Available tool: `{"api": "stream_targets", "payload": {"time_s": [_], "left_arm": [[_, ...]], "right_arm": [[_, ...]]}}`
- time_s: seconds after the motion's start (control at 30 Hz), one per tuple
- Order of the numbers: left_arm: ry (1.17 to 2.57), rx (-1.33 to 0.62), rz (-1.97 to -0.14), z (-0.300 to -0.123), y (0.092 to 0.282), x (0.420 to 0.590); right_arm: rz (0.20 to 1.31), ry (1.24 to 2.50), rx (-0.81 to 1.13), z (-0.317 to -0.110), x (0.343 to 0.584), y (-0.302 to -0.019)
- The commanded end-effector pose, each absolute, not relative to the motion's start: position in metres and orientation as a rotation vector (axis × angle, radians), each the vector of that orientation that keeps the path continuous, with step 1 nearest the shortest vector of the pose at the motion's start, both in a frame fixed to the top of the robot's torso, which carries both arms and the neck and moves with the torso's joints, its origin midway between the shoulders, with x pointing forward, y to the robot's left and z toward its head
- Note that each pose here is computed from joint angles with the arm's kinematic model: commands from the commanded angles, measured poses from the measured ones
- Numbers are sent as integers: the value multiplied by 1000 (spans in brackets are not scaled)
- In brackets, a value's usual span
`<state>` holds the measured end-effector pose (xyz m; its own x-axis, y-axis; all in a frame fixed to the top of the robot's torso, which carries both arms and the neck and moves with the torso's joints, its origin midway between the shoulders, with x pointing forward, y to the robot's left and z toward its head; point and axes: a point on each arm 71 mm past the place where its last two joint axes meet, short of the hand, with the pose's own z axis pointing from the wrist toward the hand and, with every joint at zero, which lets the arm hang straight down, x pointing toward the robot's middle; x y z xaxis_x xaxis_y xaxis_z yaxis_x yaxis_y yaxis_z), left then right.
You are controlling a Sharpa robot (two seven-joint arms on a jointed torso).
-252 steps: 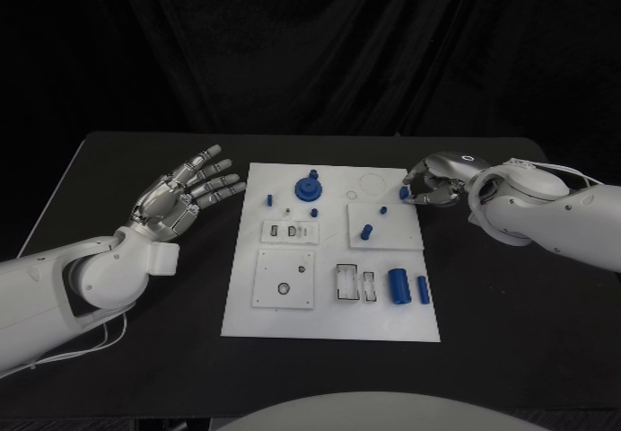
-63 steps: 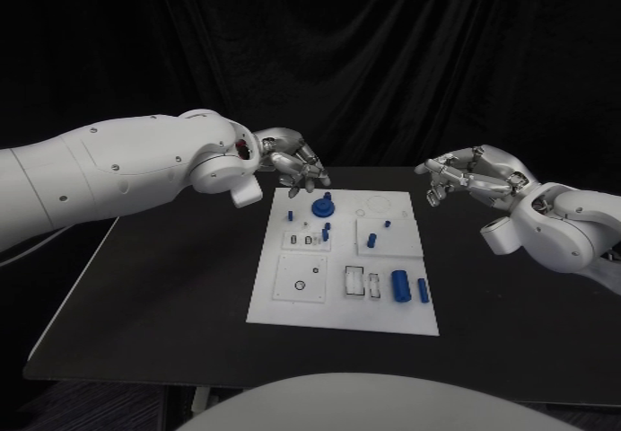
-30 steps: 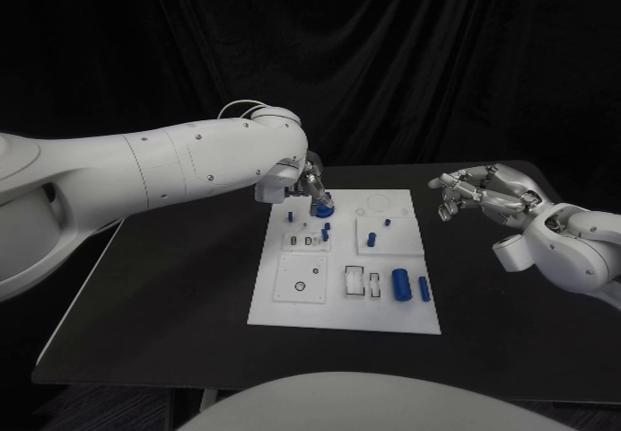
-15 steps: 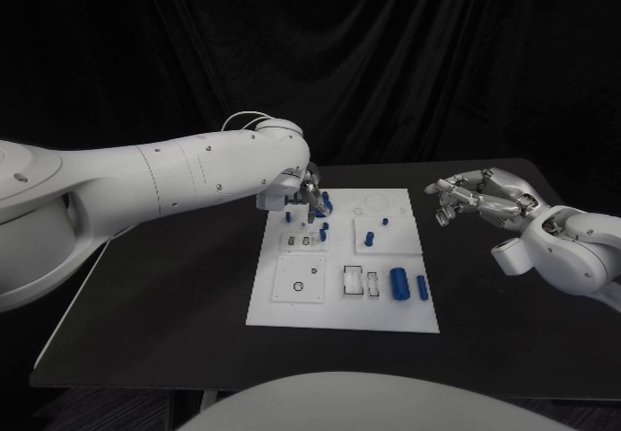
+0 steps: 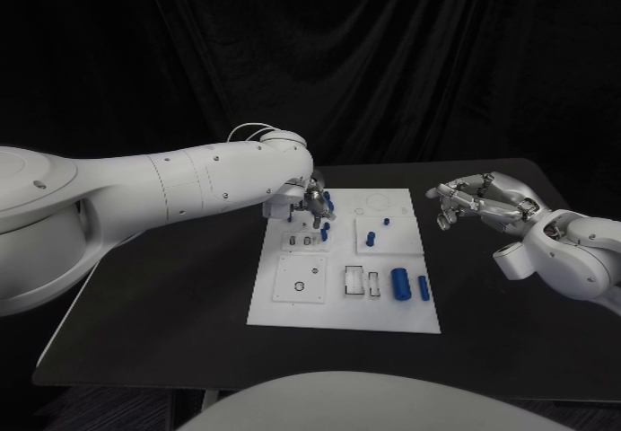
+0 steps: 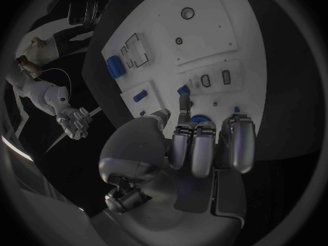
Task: Assemble the parts on the task board
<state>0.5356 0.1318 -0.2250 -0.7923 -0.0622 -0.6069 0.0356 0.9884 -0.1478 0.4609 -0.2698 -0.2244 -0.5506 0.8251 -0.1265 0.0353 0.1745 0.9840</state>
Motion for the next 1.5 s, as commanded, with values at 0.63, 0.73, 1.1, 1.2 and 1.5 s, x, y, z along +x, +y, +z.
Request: {"api": "stream_targets", "payload": {"time_s": [0.63, 0.73, 1.1, 1.2, 1.5], "left_arm": [[2450, -67, -251, -240, 135, 535], [2449, -71, -251, -241, 136, 535], [2451, -83, -260, -248, 137, 534], [2452, -88, -263, -251, 137, 533], [2450, -99, -266, -256, 138, 534]], "right_arm": [[1439, 1821, 834, -232, 458, -269], [1437, 1825, 836, -232, 458, -269], [1441, 1847, 838, -234, 458, -267], [1443, 1856, 839, -234, 458, -267], [1445, 1869, 841, -235, 458, -266]]}}
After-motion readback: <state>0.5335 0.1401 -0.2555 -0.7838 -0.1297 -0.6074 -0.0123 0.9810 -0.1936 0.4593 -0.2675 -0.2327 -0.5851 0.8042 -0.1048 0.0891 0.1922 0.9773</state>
